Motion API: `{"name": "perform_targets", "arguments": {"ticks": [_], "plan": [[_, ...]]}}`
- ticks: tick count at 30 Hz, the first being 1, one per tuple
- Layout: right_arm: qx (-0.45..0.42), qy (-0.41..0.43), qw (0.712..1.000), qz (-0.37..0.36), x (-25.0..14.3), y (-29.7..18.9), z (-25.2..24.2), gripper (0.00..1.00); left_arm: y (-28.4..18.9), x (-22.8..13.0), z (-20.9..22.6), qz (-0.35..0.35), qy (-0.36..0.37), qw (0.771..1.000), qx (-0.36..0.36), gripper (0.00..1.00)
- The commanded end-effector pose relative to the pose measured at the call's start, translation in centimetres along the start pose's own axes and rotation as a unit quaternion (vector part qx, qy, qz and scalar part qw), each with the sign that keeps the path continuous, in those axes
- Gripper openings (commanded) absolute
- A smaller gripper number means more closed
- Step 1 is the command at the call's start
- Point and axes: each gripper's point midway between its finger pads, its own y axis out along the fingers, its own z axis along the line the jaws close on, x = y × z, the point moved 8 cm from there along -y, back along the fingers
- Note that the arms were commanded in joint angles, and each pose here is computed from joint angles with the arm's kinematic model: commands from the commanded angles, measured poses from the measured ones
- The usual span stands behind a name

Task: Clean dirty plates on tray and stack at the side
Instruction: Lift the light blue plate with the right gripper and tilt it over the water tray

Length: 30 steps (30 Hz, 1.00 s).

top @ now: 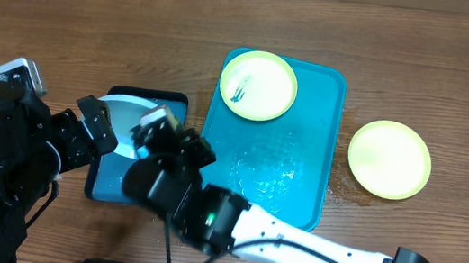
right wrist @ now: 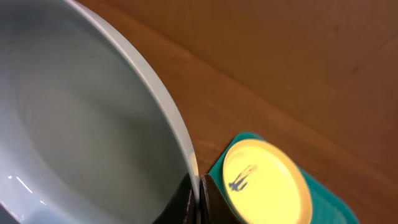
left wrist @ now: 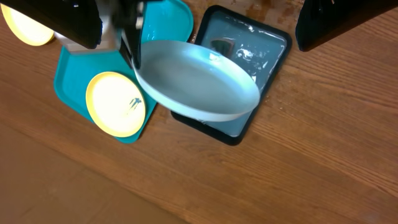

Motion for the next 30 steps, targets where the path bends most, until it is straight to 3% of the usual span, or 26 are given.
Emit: {"name": "perform_targets", "arguments": {"ticks": [1,30], "plan": [[-0.078,-0.008,0.996,-0.045,2.5,-2.6,-1.9,0.04,-0.3,0.2,-0.1,-0.005,0.008,1.0,-0.004,1.0],[-0.097,-0.01,0.994,-0.055,2.6,-3.7,-1.6,0.04,-0.3,0.2,-0.1,-0.005,0.008,1.0,-0.004,1.0]]}}
